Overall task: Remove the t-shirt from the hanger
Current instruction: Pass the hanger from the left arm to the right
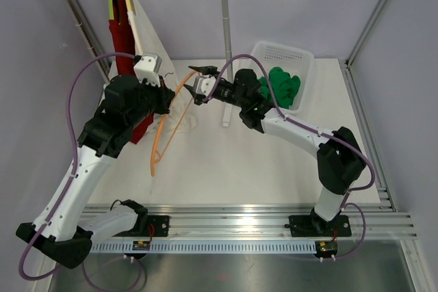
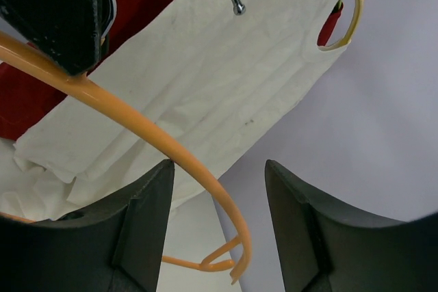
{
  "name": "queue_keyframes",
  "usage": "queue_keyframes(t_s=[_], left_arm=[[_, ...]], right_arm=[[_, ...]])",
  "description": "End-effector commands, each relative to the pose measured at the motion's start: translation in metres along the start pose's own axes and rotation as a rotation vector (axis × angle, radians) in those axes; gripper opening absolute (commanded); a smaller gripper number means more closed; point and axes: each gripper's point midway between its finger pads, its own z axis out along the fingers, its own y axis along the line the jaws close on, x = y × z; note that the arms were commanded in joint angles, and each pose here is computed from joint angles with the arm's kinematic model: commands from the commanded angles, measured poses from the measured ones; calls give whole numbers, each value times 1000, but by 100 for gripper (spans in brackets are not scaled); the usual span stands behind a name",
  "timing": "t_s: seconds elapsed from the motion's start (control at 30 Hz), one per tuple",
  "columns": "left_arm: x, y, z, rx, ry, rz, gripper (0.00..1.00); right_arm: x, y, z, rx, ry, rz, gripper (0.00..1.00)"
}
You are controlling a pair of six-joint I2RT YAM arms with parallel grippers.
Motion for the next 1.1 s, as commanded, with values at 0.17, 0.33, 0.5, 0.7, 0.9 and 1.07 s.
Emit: queue_keyframes(t_s=[0.17, 0.33, 0.5, 0.7, 0.9, 1.07], left_arm=[[-33, -15, -9, 74, -93, 21, 0], [-34, -15, -11, 75, -102, 21, 0], [-35, -16, -11, 79, -107, 21, 0], [-34, -17, -12, 89, -110, 25, 27], [-33, -18, -13, 98, -111, 27, 45], [-30, -19, -13, 101, -101, 32, 47]], right_arm=[[-11, 3, 16, -29, -2, -59, 52], [-10, 11, 16, -58, 6, -50, 27], [-14, 16, 13, -77, 2, -50, 0], [-18, 6, 9, -38, 16, -61, 0], [-22, -6, 1, 16, 46, -133, 0], [-27, -5, 5, 39, 83, -210, 0]])
